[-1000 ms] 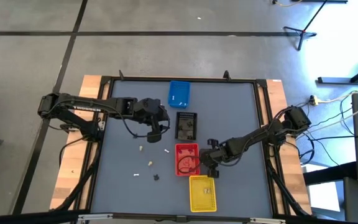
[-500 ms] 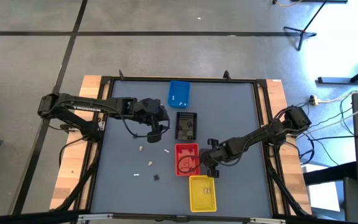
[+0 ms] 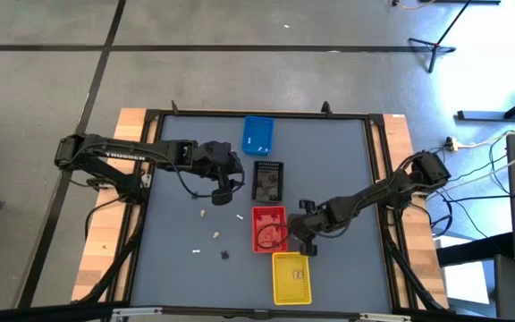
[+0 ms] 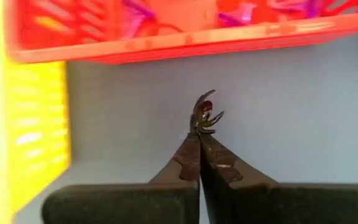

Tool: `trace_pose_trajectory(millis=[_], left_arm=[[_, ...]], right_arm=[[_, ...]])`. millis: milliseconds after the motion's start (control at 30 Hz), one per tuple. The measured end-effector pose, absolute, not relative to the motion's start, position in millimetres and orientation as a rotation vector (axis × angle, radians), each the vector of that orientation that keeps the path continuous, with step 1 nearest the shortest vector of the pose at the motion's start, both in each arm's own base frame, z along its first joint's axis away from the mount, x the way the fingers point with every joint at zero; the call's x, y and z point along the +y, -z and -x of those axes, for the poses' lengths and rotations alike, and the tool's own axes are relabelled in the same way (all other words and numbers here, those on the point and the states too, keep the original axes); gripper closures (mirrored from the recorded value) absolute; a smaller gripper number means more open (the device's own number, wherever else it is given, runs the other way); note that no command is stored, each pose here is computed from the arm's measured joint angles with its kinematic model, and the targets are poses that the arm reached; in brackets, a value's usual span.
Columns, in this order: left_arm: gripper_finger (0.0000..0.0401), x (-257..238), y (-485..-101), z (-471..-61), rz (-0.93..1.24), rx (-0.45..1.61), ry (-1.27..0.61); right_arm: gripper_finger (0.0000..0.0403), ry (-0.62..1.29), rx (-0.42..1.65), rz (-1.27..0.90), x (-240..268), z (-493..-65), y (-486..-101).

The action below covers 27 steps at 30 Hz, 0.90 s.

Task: Sort Halloween decoration
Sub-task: Put the black spider toy into the black bin

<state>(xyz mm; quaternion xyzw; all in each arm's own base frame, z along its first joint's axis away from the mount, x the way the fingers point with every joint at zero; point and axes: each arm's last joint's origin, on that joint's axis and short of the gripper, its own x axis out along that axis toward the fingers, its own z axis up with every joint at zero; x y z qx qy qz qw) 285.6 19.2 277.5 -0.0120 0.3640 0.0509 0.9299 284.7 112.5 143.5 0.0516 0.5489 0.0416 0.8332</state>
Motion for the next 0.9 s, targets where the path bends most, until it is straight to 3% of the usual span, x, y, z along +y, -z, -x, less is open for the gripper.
trace_pose_trajectory(millis=[633, 900], left_arm=[[0.0226, 19.2, -277.5, -285.5, 0.024, 0.746, -0.104], [0.0226, 19.4, -277.6, -285.6, 0.02, 0.745, -0.115]], right_arm=[[0.0402, -0.07, 1.223, -0.086, 109.0, -276.2, -147.8], [0.0403, -0.062, 1.181, -0.078, 101.7, -268.9, -170.3]])
